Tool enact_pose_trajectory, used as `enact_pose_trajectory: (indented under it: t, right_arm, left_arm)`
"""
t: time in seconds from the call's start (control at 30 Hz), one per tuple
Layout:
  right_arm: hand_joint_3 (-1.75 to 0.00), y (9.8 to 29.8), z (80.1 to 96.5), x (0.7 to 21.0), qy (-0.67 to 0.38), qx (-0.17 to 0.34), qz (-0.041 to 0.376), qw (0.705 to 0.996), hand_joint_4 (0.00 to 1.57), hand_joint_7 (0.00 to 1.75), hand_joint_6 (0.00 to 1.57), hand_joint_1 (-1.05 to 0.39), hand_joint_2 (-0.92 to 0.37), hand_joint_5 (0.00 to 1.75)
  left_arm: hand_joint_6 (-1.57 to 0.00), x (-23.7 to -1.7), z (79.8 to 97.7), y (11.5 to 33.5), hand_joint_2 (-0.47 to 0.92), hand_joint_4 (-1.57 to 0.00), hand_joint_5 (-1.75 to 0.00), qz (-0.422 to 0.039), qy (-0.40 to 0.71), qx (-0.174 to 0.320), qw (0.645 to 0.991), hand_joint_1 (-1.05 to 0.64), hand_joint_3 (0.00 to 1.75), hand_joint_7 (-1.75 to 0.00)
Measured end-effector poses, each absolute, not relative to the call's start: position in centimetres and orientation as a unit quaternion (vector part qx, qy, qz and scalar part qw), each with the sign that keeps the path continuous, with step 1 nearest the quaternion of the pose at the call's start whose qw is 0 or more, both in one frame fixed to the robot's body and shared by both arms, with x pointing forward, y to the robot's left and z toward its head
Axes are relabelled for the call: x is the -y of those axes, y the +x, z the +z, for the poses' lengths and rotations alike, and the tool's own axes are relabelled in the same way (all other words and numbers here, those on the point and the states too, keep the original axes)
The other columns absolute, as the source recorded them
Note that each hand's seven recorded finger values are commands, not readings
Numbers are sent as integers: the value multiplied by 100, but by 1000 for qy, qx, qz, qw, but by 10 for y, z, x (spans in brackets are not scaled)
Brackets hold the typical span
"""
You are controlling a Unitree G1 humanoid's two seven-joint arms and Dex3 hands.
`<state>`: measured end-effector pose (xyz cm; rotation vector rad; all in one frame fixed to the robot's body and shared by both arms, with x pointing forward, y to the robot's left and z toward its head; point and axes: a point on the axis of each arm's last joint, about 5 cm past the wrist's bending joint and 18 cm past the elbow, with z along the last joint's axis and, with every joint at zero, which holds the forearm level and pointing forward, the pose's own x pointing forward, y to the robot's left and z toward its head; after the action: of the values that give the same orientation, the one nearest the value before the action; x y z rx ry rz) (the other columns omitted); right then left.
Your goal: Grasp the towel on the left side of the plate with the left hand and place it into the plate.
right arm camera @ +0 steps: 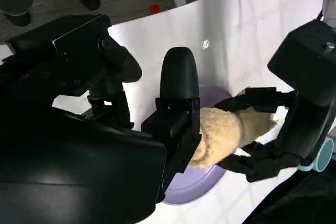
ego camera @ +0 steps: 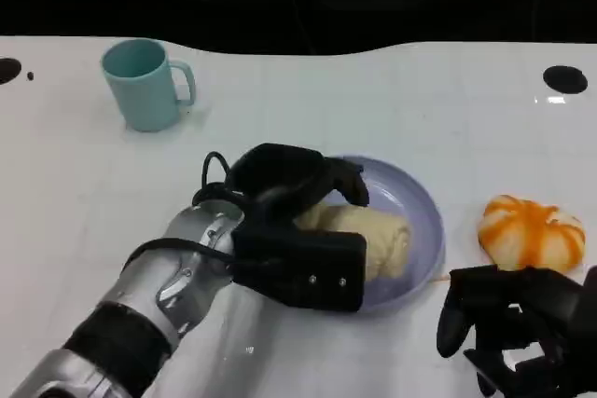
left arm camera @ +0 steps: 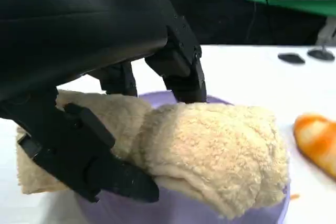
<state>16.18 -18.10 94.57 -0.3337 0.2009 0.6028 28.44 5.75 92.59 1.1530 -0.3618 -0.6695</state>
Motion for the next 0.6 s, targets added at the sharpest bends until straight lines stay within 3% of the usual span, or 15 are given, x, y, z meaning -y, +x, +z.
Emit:
enact_pose_trajectory:
  t: [0.2, 0.4, 0.6]
  right_arm:
    - [-105, 162, 946, 181, -165, -97, 295, 936, 70, 144, 68, 7, -60, 168]
    - [-106, 162, 947, 181, -166, -97, 296, 936, 70, 144, 68, 7, -60, 168]
    - [-105, 162, 947, 182, -166, -98, 295, 936, 69, 144, 67, 7, -61, 168]
  left_arm:
    - [-12, -60, 933, 284, 92, -7, -28, -304, 567, 171, 746, -72, 9, 0]
    - [-11, -65, 947, 284, 92, -6, -29, -285, 558, 194, 755, -76, 10, 0]
    - [-19, -85, 957, 279, 92, -13, -38, -287, 526, 166, 784, -71, 13, -4]
